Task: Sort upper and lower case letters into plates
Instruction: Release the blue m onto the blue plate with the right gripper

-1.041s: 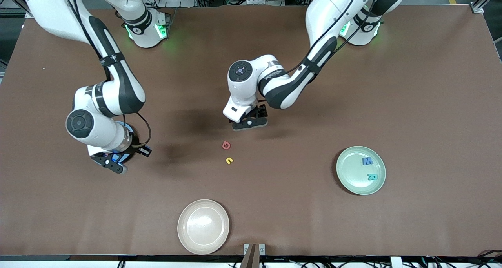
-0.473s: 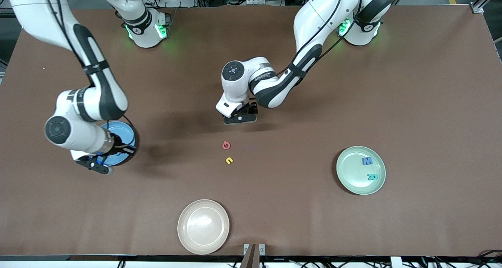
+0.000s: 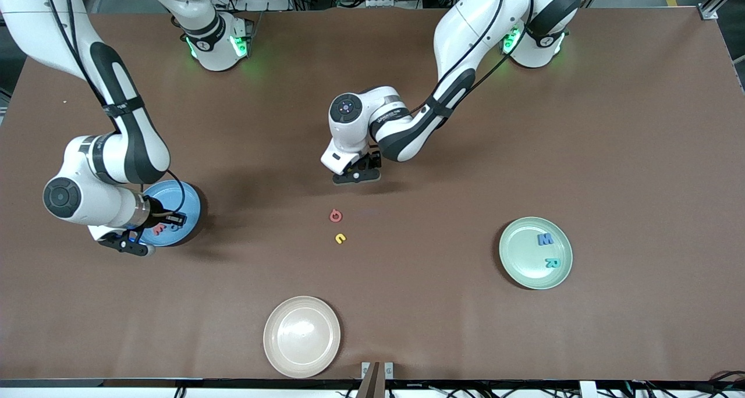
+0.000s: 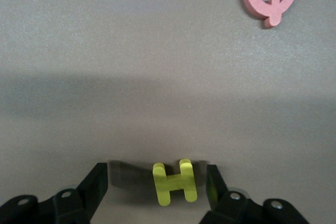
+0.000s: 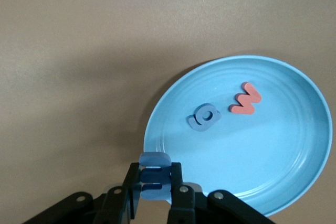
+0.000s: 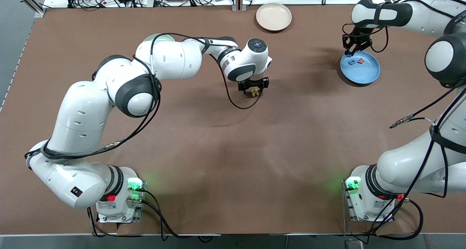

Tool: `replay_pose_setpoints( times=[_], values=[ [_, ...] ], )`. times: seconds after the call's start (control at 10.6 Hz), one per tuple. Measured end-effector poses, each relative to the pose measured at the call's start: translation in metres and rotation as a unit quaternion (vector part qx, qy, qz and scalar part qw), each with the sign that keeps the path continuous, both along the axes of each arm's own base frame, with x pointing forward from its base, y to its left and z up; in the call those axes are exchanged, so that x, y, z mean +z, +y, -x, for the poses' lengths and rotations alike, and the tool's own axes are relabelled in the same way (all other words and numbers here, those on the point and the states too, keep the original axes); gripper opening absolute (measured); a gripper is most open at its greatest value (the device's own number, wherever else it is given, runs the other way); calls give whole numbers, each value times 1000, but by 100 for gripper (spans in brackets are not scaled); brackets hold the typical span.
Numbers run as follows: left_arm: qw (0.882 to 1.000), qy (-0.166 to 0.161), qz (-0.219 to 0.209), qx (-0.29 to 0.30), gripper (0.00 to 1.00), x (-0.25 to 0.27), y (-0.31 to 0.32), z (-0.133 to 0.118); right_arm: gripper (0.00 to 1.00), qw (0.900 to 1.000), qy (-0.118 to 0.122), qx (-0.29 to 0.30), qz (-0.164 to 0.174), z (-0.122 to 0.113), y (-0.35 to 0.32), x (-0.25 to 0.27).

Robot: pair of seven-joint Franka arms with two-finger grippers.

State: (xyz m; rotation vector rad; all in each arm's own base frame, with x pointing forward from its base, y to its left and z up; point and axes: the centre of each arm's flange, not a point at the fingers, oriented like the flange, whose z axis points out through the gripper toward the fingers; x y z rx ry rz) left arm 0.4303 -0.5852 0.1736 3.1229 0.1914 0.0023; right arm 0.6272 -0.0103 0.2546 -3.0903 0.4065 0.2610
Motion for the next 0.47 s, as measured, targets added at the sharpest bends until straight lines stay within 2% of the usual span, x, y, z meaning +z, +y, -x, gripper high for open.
replay_pose_setpoints(
  times=[0.19, 0.28, 0.47],
  values=[
    [1000, 6, 3, 6, 81, 0, -1, 1, 27, 1000, 13, 16, -5, 4, -14, -2],
    [1000, 9, 4, 9, 70, 0, -1, 1, 27, 999, 19, 24, -9, 6, -27, -3],
    [1000, 9, 5, 10, 38, 1, -1, 0, 27, 999, 21, 37, -15, 9, -48, -3]
  ],
)
